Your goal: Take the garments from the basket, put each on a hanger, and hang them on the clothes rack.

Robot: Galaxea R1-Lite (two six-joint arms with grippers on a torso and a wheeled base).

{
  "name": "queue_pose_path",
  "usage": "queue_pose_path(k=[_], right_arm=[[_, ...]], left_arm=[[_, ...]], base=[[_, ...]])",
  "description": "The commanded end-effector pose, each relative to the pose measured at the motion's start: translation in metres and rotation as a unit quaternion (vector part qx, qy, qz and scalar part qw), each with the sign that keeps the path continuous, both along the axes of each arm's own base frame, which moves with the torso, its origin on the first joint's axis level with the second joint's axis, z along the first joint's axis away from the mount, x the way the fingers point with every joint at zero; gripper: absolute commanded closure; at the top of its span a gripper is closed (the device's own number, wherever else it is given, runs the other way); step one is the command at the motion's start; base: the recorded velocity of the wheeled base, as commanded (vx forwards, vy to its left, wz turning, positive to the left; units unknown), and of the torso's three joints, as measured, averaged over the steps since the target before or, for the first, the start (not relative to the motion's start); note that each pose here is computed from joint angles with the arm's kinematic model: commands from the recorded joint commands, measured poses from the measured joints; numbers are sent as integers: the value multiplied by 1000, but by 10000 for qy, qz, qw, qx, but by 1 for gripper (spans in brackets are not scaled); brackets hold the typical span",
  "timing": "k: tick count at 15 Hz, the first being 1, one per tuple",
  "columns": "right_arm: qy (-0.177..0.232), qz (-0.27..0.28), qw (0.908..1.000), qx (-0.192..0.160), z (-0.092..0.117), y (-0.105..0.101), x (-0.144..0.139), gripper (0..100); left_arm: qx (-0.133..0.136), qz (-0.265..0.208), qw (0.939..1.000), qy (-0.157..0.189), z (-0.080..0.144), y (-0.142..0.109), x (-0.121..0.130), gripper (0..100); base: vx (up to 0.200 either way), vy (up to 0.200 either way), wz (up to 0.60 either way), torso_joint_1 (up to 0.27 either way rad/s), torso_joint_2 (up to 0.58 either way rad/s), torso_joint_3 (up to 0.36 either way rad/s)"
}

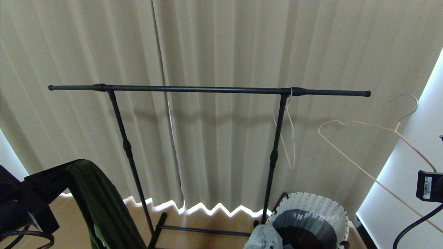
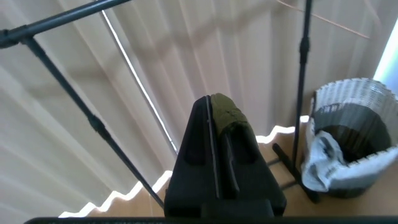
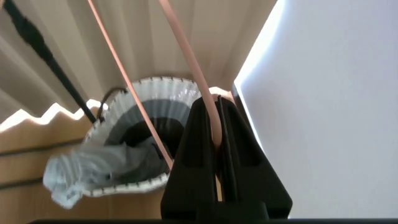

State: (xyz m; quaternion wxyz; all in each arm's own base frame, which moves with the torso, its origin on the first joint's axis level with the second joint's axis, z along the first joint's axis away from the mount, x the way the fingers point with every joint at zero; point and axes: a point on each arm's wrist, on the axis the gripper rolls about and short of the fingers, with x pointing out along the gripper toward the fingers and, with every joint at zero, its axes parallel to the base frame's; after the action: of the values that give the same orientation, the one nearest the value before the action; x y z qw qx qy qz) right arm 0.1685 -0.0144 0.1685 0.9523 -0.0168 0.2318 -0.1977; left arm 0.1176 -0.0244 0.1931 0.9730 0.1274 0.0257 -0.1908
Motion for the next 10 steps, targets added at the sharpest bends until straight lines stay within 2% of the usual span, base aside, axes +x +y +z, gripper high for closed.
queue_pose_path(k=[1, 8, 10], right_arm=[[-10, -1, 10000, 3, 0, 0, 0, 100], [-113, 2, 9999, 9, 3, 0, -3, 100], [-200, 21, 9998, 19, 6, 1, -5, 100]], left_arm=[[-4, -8, 10000, -14, 0, 0, -1, 100], [-31, -6, 10000, -84, 2, 0, -3, 100], [-23, -7, 10000, -87, 2, 0, -3, 100]], base=[[0, 0, 0, 0, 0, 0], [0, 0, 0, 0, 0, 0], [0, 200, 0, 0, 0, 2]])
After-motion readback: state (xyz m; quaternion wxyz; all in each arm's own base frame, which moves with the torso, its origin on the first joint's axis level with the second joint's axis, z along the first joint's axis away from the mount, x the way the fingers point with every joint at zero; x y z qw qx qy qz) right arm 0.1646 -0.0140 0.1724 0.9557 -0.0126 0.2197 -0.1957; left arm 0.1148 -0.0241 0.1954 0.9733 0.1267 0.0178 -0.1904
